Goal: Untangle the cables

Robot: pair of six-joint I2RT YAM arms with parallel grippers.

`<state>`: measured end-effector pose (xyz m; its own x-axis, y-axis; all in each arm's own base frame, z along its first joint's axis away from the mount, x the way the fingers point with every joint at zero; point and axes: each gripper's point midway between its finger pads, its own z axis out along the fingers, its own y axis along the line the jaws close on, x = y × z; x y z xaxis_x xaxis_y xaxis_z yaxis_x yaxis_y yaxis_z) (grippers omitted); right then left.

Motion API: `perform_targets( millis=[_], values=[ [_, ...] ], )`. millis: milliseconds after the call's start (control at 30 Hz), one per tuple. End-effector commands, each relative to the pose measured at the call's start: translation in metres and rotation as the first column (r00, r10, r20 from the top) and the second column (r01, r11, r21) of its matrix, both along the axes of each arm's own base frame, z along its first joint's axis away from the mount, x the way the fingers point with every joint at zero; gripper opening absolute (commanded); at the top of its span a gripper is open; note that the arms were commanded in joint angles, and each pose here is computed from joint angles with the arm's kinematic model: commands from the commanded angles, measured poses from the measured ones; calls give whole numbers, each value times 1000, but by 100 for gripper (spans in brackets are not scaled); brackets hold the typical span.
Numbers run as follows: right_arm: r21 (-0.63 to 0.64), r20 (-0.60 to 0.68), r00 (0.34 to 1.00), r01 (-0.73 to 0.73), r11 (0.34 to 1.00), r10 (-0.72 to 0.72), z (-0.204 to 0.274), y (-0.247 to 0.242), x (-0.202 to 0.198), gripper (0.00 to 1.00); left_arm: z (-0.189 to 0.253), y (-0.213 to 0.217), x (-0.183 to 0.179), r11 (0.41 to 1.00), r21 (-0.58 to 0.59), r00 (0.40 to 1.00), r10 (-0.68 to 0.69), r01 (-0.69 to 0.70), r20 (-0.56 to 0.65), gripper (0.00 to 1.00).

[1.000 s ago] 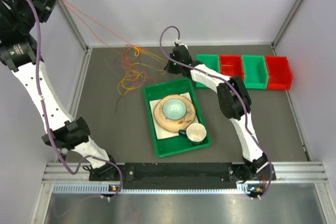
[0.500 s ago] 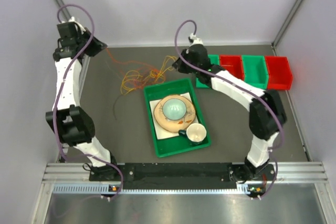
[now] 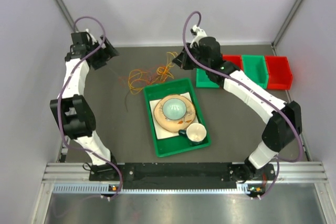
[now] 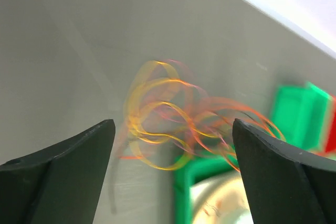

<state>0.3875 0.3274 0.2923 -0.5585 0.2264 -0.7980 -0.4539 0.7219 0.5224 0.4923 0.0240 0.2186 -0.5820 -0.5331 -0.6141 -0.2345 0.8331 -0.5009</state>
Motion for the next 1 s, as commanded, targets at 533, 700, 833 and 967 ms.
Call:
perform_targets(
  millis=[533,700,833,967],
  values=[
    [88,86,980,-188,978,180,64,37,-16,0,62,-202,-35,727,-314,791,-538,610,291,57],
    [88,82,979,-192,978,184,63,39,-15,0,61,-214,-56,659,-307,726,-601,687,335,55],
    [92,73,980,-189,978,183,62,41,-13,0,53,-222,-60,637,-300,704,-638,710,314,52],
    [89,65,982,-184,979,179,57,42,-11,0,52,-226,-67,619,-298,687,-654,727,315,55]
  ],
)
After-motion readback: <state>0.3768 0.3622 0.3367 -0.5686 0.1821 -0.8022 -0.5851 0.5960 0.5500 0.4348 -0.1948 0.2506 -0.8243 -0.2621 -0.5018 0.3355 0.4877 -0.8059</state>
